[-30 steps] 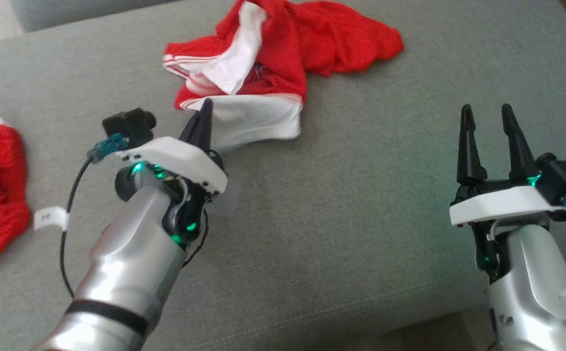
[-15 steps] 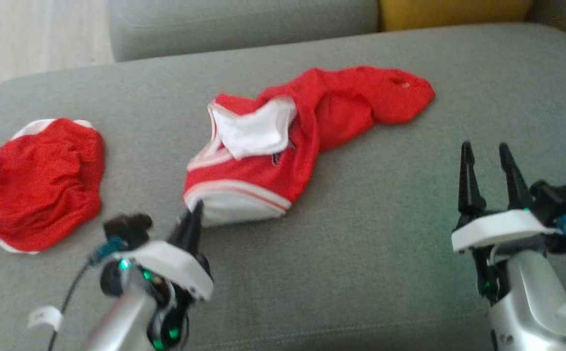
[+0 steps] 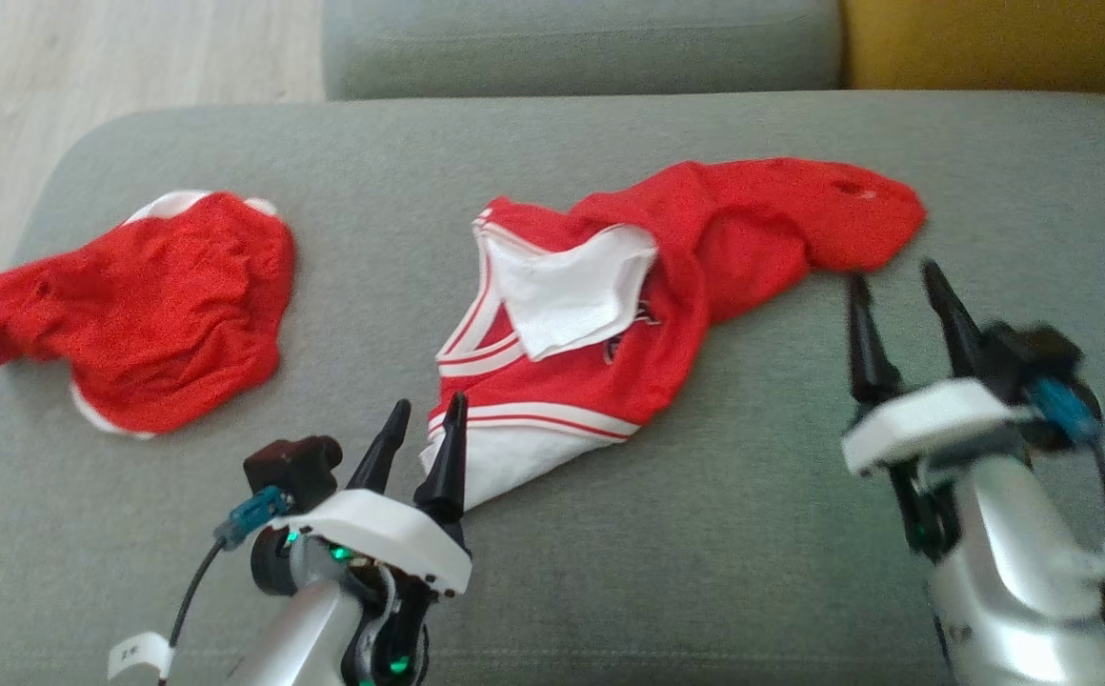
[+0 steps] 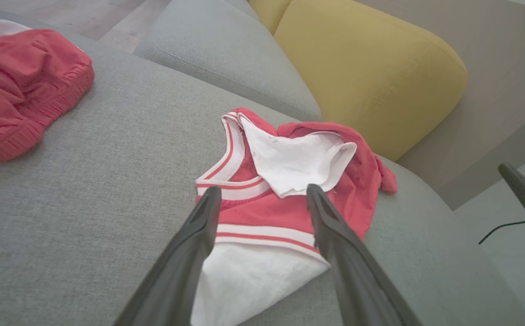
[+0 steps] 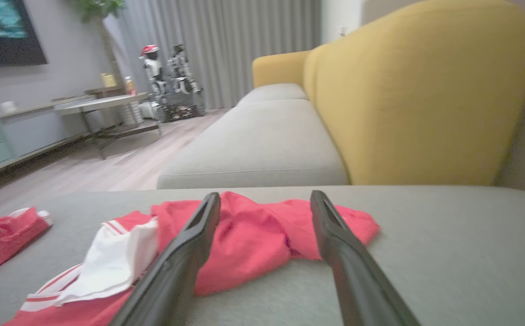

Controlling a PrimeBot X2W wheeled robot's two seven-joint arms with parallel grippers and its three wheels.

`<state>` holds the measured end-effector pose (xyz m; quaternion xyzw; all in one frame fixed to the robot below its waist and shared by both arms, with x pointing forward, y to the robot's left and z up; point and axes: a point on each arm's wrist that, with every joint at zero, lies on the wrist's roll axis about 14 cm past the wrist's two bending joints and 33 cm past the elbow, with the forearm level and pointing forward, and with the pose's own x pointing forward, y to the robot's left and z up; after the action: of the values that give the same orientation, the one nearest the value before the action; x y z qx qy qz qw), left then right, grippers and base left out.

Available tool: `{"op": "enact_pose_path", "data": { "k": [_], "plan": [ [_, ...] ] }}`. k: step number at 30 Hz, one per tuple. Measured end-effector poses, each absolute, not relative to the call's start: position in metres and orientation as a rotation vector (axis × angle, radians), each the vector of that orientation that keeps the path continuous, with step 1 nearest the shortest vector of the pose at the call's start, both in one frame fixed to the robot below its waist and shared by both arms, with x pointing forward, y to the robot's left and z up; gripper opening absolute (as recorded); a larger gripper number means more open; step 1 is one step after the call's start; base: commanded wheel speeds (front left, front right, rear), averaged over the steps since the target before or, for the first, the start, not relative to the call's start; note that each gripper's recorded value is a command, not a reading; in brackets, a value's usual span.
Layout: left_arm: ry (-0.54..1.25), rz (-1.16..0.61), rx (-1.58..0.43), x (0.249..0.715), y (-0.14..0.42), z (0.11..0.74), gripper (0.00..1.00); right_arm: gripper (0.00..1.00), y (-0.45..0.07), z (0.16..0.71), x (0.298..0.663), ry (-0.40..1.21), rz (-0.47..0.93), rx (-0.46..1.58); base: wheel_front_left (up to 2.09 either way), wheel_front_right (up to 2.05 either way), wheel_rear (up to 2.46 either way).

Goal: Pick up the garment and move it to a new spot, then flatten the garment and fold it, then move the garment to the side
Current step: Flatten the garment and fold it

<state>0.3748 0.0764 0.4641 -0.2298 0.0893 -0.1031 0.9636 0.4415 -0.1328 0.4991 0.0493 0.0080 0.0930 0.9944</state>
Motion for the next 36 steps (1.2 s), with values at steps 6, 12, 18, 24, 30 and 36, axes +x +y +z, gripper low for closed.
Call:
{"op": "enact_pose_path", "data": {
  "k": [6,12,18,24,30,36],
  "plan": [
    [0.137,-0.177,-0.491,0.375,0.088,0.471,1.00,1.00,-0.064,0.515,0.479,0.059,0.392,-0.052,0.00,0.00,0.00],
    [0.134,-0.123,-0.507,0.371,0.106,0.465,1.00,1.00,-0.032,0.493,0.512,0.219,0.518,-0.256,0.00,0.00,0.00],
    [0.130,-0.068,-0.543,0.371,0.122,0.464,1.00,1.00,-0.002,0.466,0.537,0.344,0.627,-0.417,0.00,0.00,0.00],
    [0.138,-0.029,-0.556,0.371,0.131,0.461,1.00,1.00,0.003,0.434,0.541,0.464,0.673,-0.509,0.00,0.00,0.00],
    [0.149,-0.013,-0.561,0.373,0.134,0.457,1.00,0.00,-0.009,0.425,0.559,0.520,0.637,-0.513,0.00,0.00,0.00],
    [0.156,-0.033,-0.560,0.379,0.128,0.456,1.00,0.00,-0.023,0.434,0.574,0.506,0.559,-0.359,0.00,0.00,0.00]
  ]
}}
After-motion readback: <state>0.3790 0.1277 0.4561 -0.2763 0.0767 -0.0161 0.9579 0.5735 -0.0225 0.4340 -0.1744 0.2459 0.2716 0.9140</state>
